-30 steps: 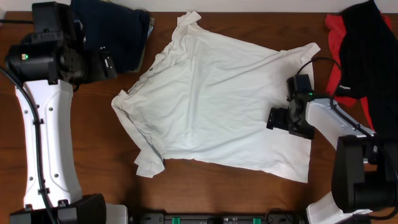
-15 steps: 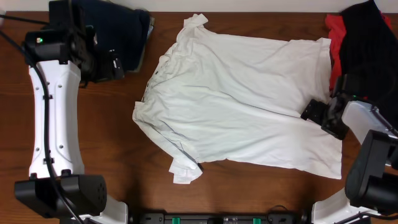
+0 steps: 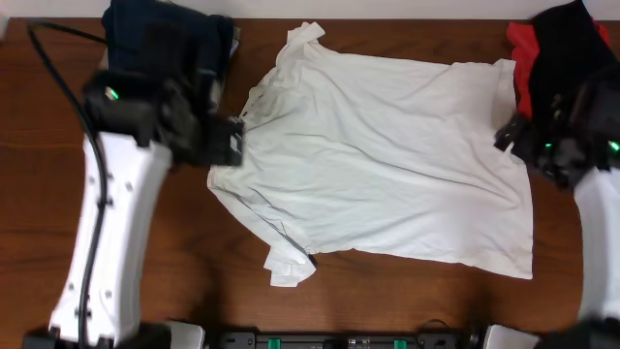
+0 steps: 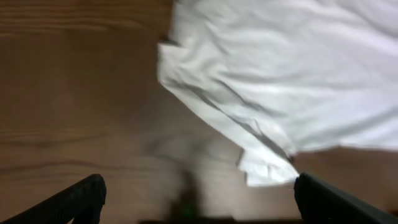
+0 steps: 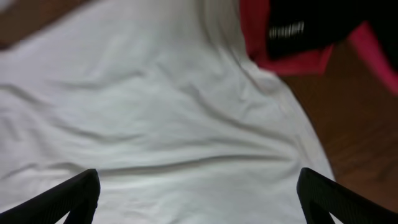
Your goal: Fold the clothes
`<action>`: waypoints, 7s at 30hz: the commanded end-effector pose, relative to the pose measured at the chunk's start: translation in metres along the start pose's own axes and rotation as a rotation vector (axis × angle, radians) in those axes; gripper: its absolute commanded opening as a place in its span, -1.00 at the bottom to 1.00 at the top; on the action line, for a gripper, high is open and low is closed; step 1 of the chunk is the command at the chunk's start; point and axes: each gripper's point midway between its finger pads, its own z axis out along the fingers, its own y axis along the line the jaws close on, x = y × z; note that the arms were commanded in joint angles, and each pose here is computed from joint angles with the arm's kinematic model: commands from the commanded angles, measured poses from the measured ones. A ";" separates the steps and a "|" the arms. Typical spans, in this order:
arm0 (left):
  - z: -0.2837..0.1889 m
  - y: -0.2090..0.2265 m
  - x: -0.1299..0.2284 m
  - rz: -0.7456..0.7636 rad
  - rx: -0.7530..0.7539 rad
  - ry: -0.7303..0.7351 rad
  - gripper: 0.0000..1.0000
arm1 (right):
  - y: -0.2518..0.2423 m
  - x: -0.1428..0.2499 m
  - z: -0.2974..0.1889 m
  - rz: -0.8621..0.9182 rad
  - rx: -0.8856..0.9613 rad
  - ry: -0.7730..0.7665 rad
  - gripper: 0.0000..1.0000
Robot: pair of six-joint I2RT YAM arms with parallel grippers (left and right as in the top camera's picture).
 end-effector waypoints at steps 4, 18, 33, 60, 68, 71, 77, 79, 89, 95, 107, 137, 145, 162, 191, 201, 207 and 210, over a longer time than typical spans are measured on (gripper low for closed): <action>0.058 -0.039 0.066 -0.013 0.001 0.137 0.96 | 0.005 0.003 -0.006 -0.043 -0.028 0.004 0.98; 0.185 -0.106 0.204 0.075 0.311 0.309 0.97 | 0.017 0.006 -0.003 -0.077 -0.048 0.004 0.97; 0.228 -0.114 0.200 -0.024 0.291 0.325 0.32 | 0.030 0.018 -0.001 -0.126 -0.061 0.037 0.90; 0.149 -0.068 0.064 -0.234 0.217 0.018 -0.88 | -0.072 0.174 0.031 0.196 0.362 0.448 0.75; 0.149 -0.059 0.051 -0.248 0.219 -0.027 -0.88 | -0.102 0.195 0.044 0.281 0.470 0.415 0.32; 0.149 -0.060 0.047 -0.246 0.225 -0.040 -0.88 | -0.107 0.205 0.045 0.285 0.485 0.435 0.30; 0.149 -0.061 0.044 -0.216 0.229 -0.057 -0.88 | -0.121 0.220 0.051 0.297 0.516 0.433 0.14; 0.149 -0.061 0.044 -0.196 0.228 -0.060 -0.88 | -0.126 0.224 0.055 0.301 0.519 0.422 0.11; 0.149 -0.057 0.043 -0.192 0.207 -0.068 -0.88 | -0.131 0.237 0.067 0.308 0.502 0.402 -0.65; 0.150 -0.054 0.042 -0.186 0.190 -0.075 -0.88 | -0.125 0.235 0.069 0.302 0.465 0.413 -0.98; 0.147 -0.052 0.037 -0.161 0.178 -0.099 -0.88 | -0.107 0.171 0.044 0.278 0.388 0.320 -0.98; 0.054 -0.037 0.022 -0.143 0.130 -0.203 -0.88 | -0.048 0.061 -0.035 0.068 0.202 0.134 -0.98; 0.124 -0.039 -0.014 -0.133 0.031 -0.133 -0.88 | -0.055 0.042 0.032 0.075 0.208 0.179 -0.98; 0.249 -0.050 -0.081 -0.112 -0.032 -0.211 -0.88 | -0.016 0.014 0.163 -0.046 0.047 0.110 -0.98; 0.185 -0.021 -0.091 -0.068 -0.099 -0.264 0.96 | 0.012 0.003 0.135 -0.039 -0.116 0.086 0.99; 0.148 0.012 -0.004 -0.174 -0.152 -0.046 0.96 | -0.024 0.067 0.084 -0.029 0.079 0.329 0.98; 0.192 0.020 0.025 -0.186 -0.171 0.007 0.89 | -0.033 0.089 0.087 -0.025 0.099 0.383 0.98; 0.210 0.030 0.034 -0.214 -0.176 0.000 0.79 | -0.035 0.094 0.088 -0.030 0.101 0.396 0.98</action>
